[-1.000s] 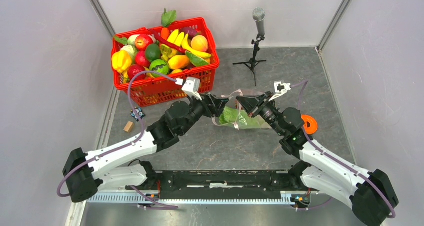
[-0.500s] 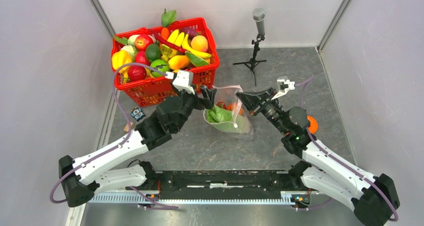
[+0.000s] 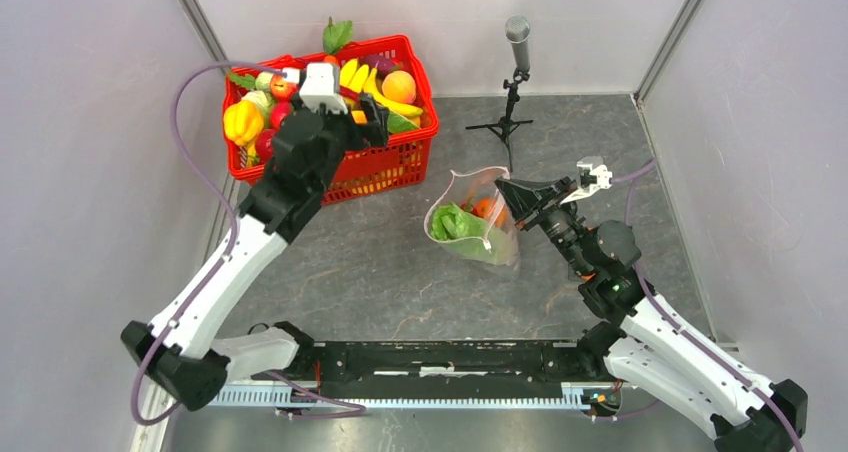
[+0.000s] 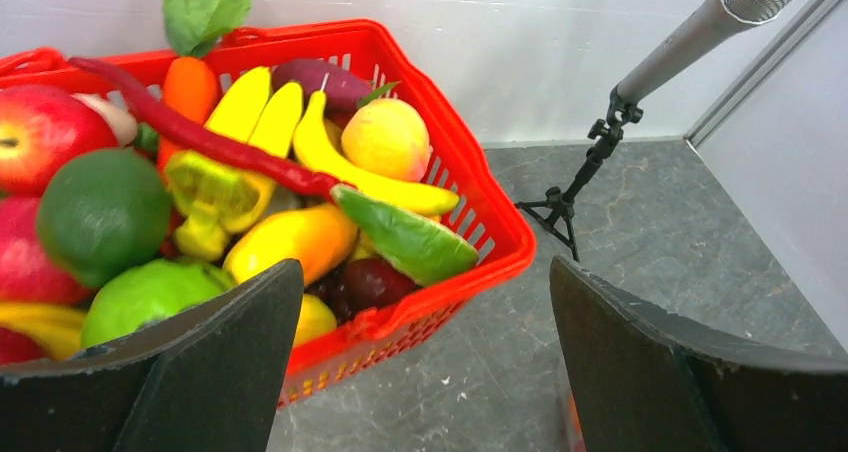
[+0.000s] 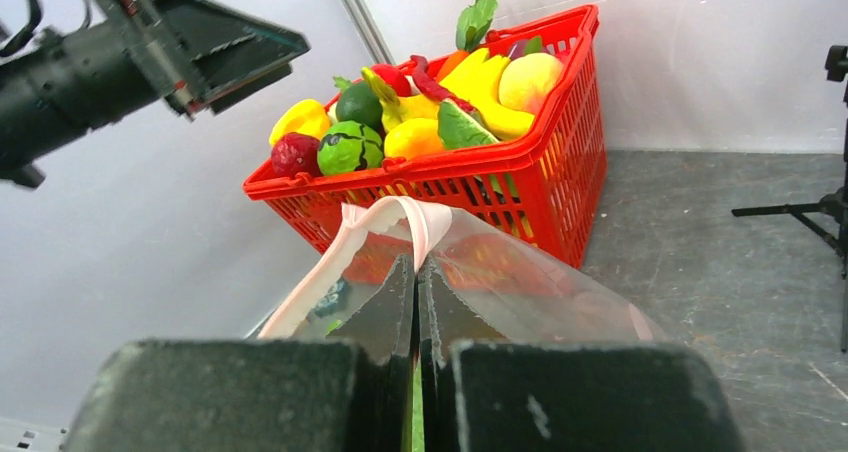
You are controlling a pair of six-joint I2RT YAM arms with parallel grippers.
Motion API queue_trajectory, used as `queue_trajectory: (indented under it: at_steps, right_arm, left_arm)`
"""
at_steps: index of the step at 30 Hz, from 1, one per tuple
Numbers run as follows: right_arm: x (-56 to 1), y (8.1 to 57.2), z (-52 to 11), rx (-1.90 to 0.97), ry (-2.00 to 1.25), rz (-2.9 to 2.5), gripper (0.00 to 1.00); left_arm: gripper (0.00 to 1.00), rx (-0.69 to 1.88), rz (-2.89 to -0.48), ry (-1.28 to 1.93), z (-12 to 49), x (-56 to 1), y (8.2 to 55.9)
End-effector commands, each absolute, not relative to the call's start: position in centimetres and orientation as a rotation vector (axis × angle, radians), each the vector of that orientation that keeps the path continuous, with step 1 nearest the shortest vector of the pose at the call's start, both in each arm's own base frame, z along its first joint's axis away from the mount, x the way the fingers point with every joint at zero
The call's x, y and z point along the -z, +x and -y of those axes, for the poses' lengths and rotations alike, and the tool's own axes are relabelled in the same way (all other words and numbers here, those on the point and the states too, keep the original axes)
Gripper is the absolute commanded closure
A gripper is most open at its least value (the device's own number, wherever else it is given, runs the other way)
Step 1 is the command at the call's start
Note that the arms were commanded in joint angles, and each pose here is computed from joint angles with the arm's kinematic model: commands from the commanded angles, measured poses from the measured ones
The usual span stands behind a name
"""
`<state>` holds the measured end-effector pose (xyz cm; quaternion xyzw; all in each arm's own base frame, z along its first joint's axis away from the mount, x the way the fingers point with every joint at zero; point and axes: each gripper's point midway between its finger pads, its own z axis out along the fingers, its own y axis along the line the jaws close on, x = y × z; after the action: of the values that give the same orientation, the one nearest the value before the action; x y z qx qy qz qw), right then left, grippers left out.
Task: Place the food in the zip-top bag and seal the zipper
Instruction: Pick up the fake fruit from the bin.
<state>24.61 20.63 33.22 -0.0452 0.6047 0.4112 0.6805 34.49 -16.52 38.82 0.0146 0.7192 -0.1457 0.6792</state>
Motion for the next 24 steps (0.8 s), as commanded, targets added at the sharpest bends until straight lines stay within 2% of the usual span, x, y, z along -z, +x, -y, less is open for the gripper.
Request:
queue_trajectory:
  at_steps: [1,8,12,24]
  right_arm:
    - [-35.4,24.8,-20.4,-0.870,-0.137,-1.314,1.00]
    - [-32.4,25.4,-22.0,-0.917,-0.156,-1.391,1.00]
    - [-32.2,25.4,-22.0,-0.914,-0.157,-1.393,1.00]
    - [-31.9,25.6,-21.5,-0.904,-0.122,-1.389,1.00]
  left_arm:
    - [0.03,0.475,-1.722,0.134,19.7,-38.4,36.9]
    - [0.06,0.565,-1.869,0.031,22.5,-34.3,42.3]
    - [0.03,0.531,-1.887,-0.117,21.7,-33.2,44.4]
    - [0.01,0.333,-1.929,-0.402,17.7,-29.8,46.3]
